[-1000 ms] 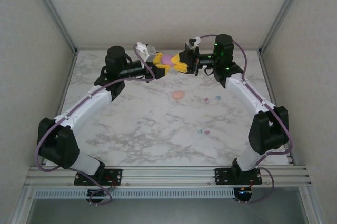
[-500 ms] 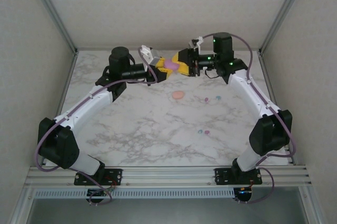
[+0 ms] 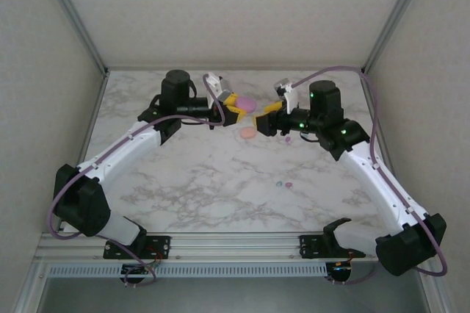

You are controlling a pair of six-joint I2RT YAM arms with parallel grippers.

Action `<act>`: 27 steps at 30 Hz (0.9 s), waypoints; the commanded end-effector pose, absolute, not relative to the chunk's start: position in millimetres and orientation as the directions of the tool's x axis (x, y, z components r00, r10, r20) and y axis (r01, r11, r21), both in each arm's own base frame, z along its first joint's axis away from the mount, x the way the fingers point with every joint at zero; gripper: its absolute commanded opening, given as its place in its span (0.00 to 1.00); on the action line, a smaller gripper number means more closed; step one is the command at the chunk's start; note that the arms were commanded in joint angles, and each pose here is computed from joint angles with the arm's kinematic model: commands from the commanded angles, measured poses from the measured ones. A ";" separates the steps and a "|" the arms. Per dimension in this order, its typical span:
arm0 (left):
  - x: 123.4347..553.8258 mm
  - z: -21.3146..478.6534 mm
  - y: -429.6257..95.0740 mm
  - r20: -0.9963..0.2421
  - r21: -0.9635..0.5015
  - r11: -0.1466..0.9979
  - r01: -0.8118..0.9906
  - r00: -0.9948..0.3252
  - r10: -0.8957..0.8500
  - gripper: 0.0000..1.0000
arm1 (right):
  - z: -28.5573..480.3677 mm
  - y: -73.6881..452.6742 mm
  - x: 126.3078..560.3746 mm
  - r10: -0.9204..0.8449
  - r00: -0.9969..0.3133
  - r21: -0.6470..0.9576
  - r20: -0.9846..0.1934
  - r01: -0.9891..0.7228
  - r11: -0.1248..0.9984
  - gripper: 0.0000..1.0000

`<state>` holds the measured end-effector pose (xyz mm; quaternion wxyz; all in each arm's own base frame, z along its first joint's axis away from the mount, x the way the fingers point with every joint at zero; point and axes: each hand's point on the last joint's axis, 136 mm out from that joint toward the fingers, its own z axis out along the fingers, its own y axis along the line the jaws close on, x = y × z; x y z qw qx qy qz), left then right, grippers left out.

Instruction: Insert the wireless bluetooth earbuds into the charging case

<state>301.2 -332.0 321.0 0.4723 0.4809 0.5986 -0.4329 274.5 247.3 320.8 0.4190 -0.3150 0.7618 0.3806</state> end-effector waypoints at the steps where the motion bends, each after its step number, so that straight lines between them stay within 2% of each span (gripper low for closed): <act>1: 284.3 341.9 -338.1 -0.990 -0.035 0.115 0.993 -0.050 0.131 0.31 | 338.7 245.6 290.7 -0.185 -0.251 0.113 -0.950 -0.829 0.548 0.70; 12: 275.9 345.0 -342.3 -0.990 -0.028 0.086 0.996 -0.039 0.135 0.31 | 330.7 239.7 305.9 -0.179 -0.296 0.127 -0.938 -0.775 0.619 0.65; 18: 270.6 343.0 -342.3 -0.988 -0.020 0.072 0.997 -0.031 0.154 0.31 | 342.7 232.9 315.3 -0.104 -0.318 0.168 -0.942 -0.719 0.674 0.64; 27: 268.4 344.8 -340.3 -0.990 -0.018 0.084 0.996 -0.029 0.135 0.31 | 342.3 229.6 333.6 -0.045 -0.444 0.270 -0.895 -0.619 0.737 0.67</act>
